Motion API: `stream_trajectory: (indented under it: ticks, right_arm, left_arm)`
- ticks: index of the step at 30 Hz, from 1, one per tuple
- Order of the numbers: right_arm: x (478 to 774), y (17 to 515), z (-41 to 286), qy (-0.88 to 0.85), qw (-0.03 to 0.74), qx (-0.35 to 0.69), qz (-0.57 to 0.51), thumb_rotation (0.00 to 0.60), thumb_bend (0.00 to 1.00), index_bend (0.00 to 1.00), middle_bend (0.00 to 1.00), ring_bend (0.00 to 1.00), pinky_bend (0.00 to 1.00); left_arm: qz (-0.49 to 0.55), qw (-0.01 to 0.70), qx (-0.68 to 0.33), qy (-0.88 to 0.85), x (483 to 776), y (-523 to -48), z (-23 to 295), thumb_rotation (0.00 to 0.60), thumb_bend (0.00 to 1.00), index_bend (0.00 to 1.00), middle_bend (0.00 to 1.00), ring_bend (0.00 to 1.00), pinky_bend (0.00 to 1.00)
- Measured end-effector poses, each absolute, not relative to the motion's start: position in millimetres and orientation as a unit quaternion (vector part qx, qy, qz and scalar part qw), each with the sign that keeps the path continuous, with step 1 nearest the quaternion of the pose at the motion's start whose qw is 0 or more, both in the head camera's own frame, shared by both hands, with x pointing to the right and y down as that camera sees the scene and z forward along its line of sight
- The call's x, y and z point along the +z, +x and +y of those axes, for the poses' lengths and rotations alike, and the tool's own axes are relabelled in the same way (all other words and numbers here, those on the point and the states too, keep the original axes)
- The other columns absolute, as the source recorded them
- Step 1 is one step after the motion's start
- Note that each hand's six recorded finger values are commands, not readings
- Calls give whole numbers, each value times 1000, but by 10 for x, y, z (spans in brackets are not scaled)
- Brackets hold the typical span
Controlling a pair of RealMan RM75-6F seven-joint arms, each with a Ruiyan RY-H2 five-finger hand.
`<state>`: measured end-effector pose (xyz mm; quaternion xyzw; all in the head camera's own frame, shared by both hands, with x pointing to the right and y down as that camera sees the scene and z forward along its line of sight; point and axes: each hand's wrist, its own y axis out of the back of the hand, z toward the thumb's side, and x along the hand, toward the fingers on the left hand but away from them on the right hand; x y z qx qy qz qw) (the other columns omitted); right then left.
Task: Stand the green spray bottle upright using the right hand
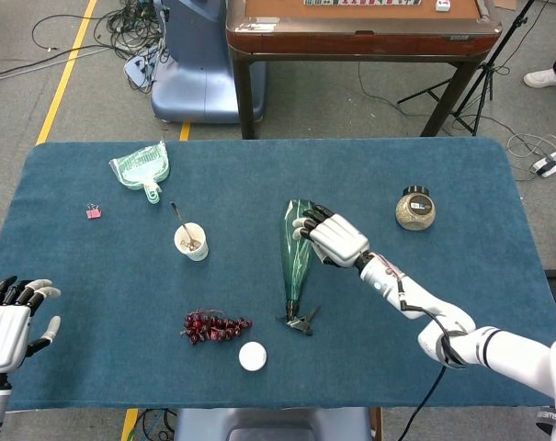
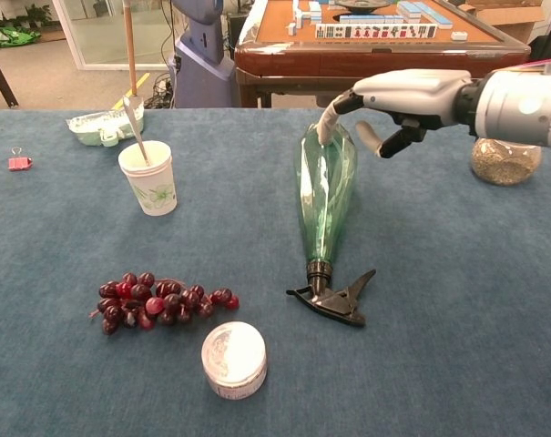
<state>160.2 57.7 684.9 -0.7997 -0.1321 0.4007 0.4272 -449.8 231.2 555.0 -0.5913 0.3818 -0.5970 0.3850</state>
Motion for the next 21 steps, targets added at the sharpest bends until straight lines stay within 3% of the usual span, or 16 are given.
stream_trajectory:
  ticks: [14,21]
  right_arm:
    - [7120,1246,334,-791,425,421,-125,600,884,307,199,88,101]
    - [7239,1291,210,-779,421,447,-125,600,885,307,251,88,101]
  left_arm:
    - [383,382,-606,-583,5551,-4587,2327,600,377,357,267,207,98]
    - [384,379,-609,-580,5549,-4619,2342,600,377,357,267,207,98]
